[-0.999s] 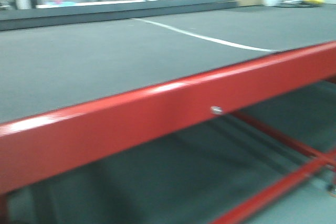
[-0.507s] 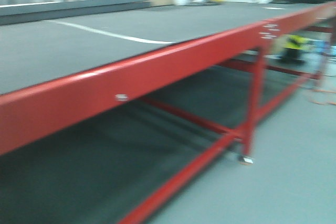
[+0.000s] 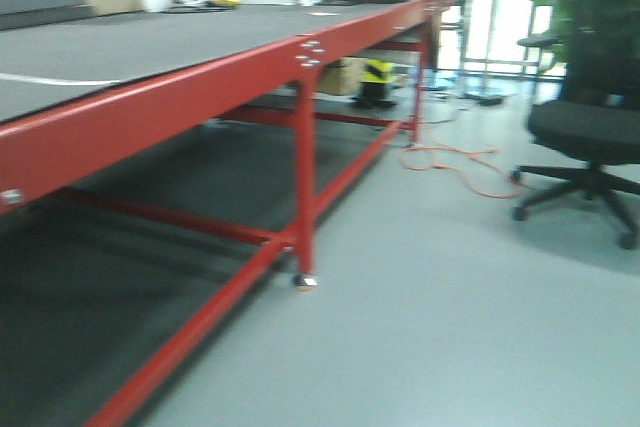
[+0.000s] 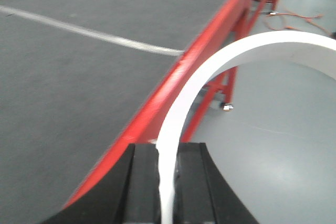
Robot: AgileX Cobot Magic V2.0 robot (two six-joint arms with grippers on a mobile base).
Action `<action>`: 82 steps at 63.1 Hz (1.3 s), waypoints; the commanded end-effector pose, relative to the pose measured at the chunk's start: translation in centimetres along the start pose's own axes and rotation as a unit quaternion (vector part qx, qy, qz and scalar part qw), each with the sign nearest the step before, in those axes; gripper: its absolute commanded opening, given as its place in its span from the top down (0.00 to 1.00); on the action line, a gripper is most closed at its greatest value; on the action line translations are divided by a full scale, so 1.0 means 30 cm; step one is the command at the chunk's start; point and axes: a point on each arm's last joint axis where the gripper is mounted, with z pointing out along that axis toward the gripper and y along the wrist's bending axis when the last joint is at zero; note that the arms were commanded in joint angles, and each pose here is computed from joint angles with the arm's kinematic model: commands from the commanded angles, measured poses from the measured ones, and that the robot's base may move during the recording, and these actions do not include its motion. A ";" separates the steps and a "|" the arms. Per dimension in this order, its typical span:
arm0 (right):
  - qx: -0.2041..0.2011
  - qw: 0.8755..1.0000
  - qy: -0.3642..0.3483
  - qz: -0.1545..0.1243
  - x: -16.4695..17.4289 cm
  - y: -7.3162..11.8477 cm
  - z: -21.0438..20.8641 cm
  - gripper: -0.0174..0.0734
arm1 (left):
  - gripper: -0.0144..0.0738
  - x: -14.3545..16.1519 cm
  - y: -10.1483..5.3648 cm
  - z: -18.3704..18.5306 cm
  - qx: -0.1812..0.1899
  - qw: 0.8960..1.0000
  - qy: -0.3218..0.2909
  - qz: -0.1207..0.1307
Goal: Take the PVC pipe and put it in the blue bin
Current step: 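Drive the base to the shelf of blue bins holding both clamps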
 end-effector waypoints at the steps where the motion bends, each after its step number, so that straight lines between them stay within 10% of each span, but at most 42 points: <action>1: 0.003 1.000 -0.015 -0.004 -0.008 -0.001 -0.007 0.98 | 0.96 -0.009 -0.003 -0.008 0.002 1.000 -0.014 -0.004; 82: 0.003 1.000 -0.015 -0.004 -0.008 -0.001 -0.007 0.98 | 0.96 -0.009 -0.002 -0.008 0.002 1.000 -0.015 -0.003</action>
